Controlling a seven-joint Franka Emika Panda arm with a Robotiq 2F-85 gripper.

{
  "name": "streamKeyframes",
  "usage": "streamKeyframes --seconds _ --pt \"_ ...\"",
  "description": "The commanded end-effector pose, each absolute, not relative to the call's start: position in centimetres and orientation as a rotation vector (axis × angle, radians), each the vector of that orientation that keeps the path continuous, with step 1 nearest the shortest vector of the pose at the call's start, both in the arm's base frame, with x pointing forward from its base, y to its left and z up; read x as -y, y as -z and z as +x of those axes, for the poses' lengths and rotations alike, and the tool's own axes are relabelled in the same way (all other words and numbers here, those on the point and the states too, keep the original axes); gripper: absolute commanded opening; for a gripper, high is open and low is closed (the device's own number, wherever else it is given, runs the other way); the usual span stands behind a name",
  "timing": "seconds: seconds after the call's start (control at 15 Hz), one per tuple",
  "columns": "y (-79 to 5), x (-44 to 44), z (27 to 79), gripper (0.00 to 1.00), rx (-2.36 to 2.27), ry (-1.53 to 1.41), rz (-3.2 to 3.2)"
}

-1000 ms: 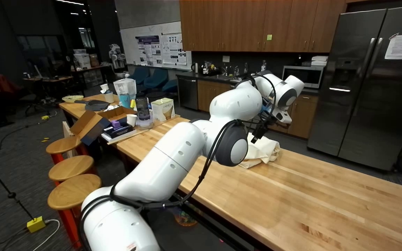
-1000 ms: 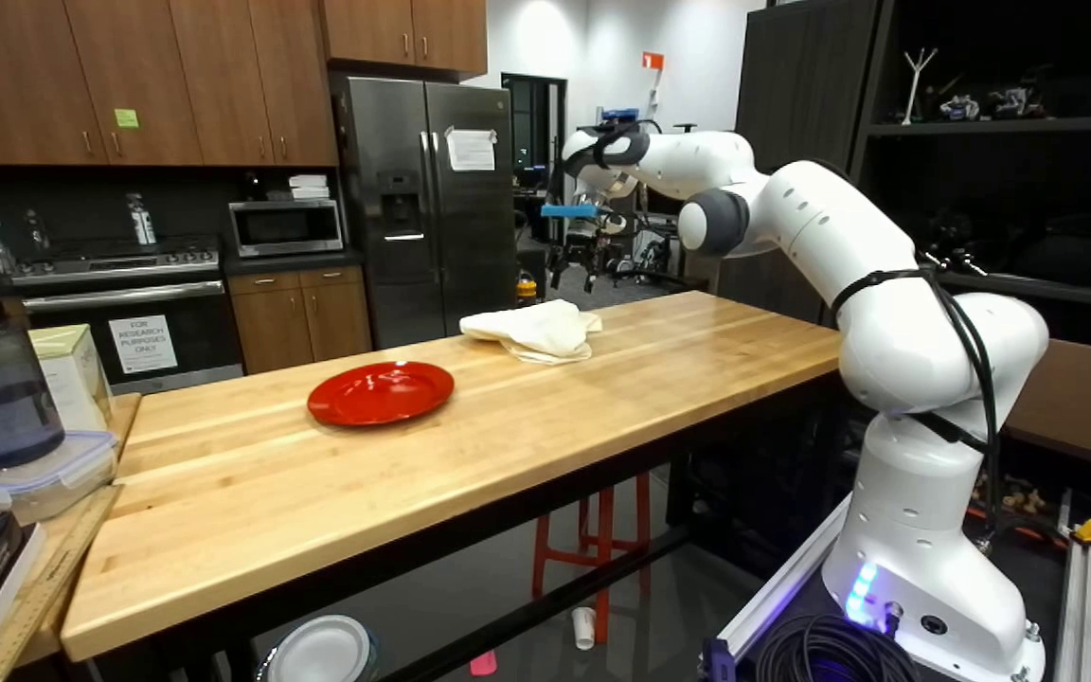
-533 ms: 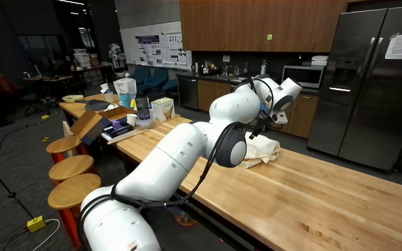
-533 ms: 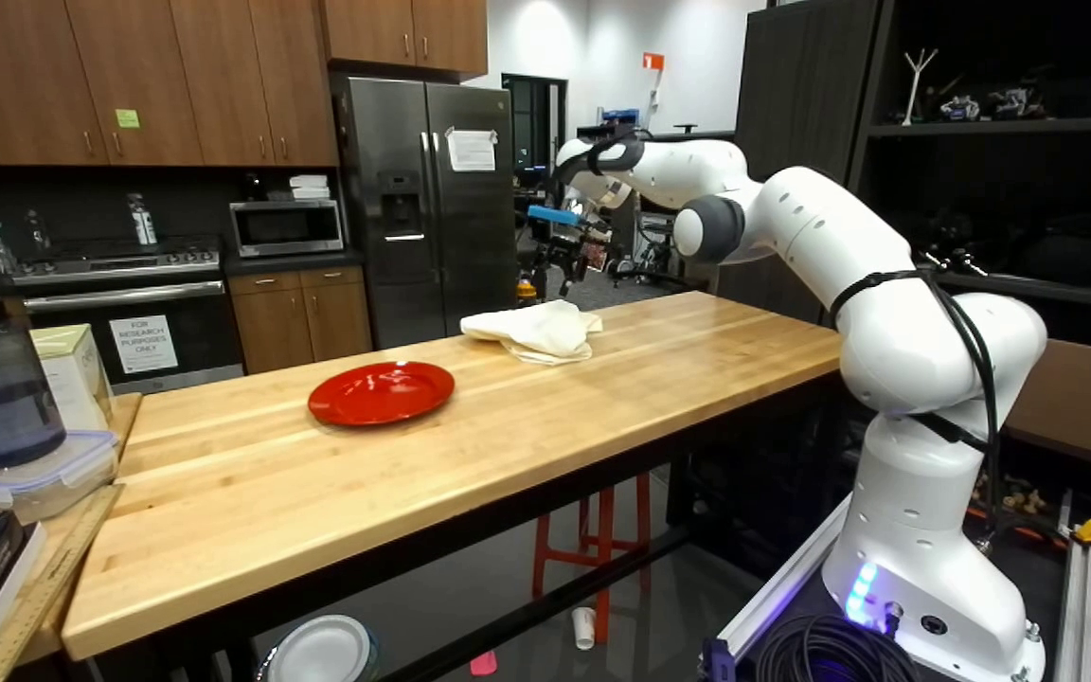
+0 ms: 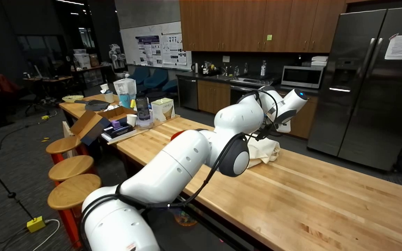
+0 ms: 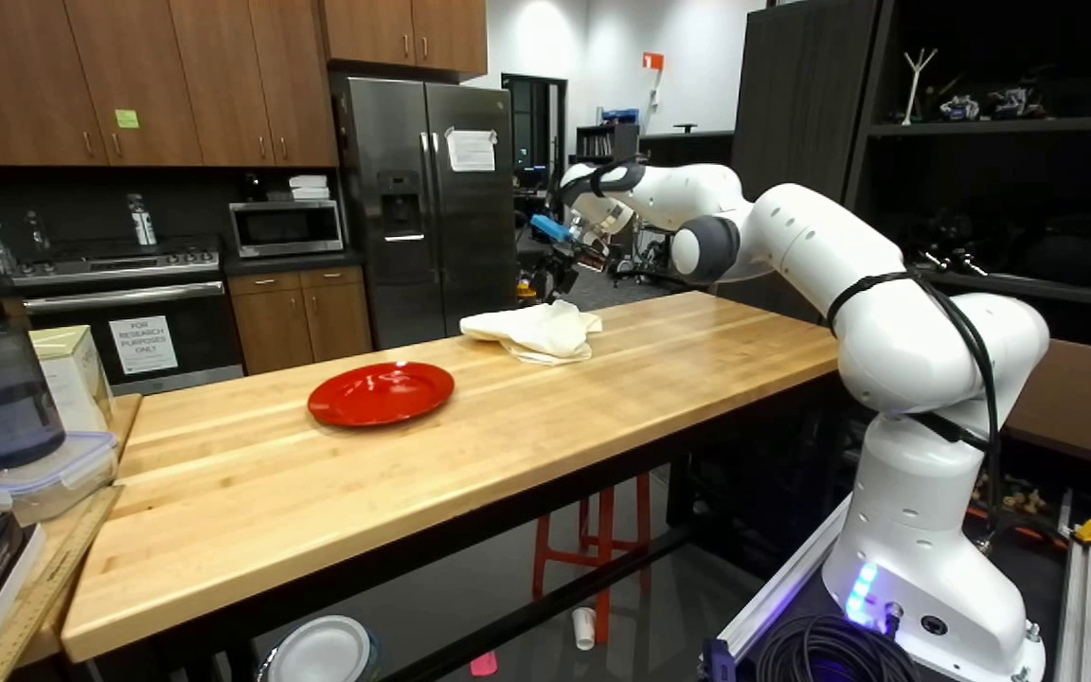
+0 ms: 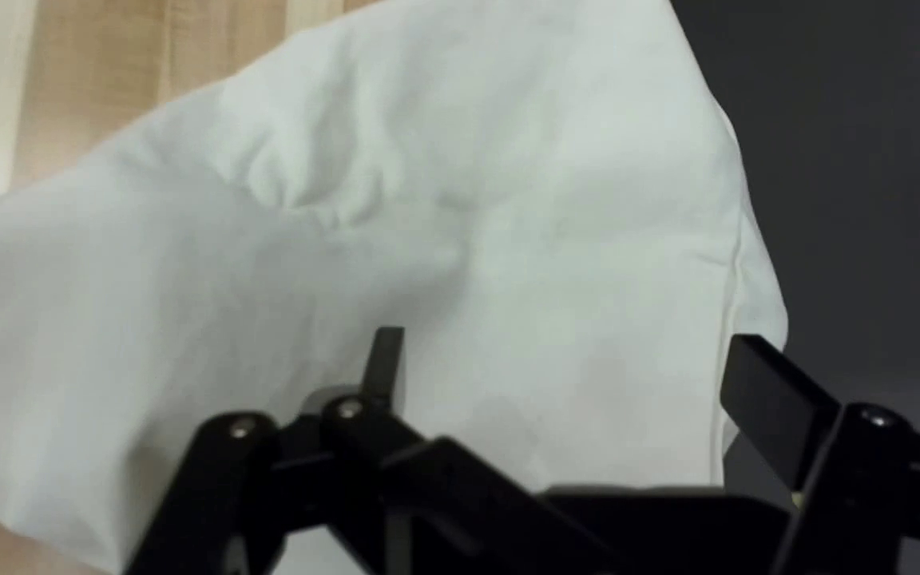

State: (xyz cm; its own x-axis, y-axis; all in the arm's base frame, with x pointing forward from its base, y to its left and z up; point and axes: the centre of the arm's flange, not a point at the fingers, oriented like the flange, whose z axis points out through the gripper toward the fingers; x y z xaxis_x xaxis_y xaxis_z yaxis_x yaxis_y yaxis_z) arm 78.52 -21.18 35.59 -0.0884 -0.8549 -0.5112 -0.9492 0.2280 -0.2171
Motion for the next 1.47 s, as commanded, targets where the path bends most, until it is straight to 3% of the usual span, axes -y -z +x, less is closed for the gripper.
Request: streamKeyframes --seconds 0.0,1.4 --pt "-35.8 24.5 82.5 1.00 -2.051 -0.167 -1.500" --pt "-31.1 31.9 82.1 1.00 -2.442 -0.333 -0.862"
